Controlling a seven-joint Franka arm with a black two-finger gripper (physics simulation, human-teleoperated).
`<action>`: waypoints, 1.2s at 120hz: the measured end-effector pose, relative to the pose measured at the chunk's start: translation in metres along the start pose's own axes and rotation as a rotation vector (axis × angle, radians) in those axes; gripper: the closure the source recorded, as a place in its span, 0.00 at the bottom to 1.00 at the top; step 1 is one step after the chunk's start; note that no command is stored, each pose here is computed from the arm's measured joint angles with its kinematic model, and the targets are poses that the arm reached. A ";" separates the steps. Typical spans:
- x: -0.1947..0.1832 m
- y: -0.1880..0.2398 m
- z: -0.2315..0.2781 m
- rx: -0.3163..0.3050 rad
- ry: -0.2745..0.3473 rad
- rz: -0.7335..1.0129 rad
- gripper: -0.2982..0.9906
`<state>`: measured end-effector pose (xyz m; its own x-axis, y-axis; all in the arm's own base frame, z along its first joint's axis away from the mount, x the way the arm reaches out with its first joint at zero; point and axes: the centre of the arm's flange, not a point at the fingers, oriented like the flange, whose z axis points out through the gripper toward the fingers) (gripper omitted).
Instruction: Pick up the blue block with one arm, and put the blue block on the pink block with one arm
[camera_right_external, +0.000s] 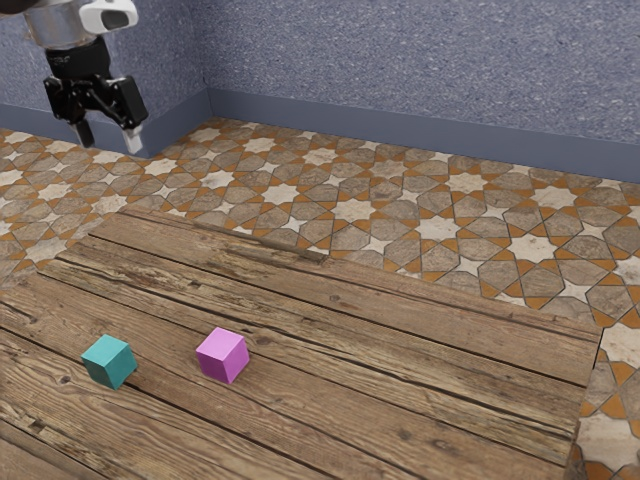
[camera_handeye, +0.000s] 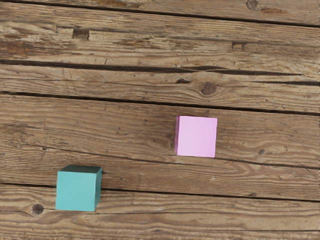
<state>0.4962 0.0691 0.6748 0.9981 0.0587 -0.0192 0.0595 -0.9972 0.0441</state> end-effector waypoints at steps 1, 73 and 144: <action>0.000 0.000 0.000 0.000 -0.002 0.001 0.23; 0.027 -0.040 0.104 0.115 -0.444 0.073 0.23; -0.002 -0.094 0.304 0.178 -0.632 0.121 0.23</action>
<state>0.4837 0.1488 0.3668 0.7925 -0.0377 -0.6086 -0.1102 -0.9905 -0.0822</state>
